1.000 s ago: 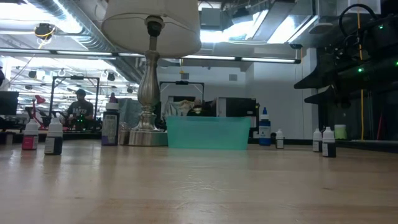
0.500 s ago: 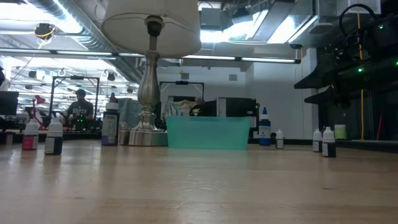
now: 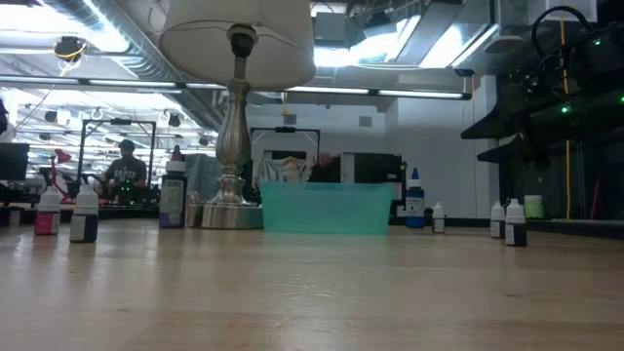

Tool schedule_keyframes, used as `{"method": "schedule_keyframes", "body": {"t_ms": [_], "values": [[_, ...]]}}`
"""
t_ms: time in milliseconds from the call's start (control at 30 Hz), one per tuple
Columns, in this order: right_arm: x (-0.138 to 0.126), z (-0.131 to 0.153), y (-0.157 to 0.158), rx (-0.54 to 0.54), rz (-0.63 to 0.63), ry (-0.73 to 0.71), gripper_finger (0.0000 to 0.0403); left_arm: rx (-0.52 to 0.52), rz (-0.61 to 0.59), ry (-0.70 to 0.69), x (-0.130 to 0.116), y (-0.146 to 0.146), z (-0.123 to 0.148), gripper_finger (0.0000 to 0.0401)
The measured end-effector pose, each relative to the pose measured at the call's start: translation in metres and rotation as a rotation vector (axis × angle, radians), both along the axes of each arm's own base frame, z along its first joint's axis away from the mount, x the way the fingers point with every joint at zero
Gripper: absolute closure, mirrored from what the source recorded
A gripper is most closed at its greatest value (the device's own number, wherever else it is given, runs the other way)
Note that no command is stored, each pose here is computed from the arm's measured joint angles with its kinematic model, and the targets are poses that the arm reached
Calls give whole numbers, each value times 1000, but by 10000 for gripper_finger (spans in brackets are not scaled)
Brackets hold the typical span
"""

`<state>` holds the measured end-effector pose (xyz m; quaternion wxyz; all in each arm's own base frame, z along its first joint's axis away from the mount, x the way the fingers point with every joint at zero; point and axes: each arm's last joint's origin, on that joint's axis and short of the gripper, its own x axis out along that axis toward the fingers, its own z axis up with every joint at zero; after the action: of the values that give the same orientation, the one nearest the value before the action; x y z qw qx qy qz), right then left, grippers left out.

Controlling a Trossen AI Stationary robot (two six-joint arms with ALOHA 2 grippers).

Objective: Pick & Place food coloring
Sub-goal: Put the large yellow food coloring bottle into the green bin

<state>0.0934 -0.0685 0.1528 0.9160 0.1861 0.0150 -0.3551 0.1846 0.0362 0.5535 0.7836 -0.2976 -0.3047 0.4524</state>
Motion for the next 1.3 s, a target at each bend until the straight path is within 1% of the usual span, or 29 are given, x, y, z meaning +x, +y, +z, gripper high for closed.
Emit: {"method": "schedule_keyframes", "body": {"t_ms": [167,400,533,933,1067,1300], "values": [[0,0,0,0,0,0,21,56,-112,41,17,-11,7,292],[0,0,0,0,0,0,21,164,-210,167,39,-33,17,292],[0,0,0,0,0,0,21,224,-278,212,51,-45,19,292],[0,0,0,0,1,0,21,339,-514,373,102,-69,3,292],[0,0,0,0,1,0,21,401,-619,426,126,-78,-5,292],[0,0,0,0,1,0,21,508,-754,498,169,-94,-21,292]]}}
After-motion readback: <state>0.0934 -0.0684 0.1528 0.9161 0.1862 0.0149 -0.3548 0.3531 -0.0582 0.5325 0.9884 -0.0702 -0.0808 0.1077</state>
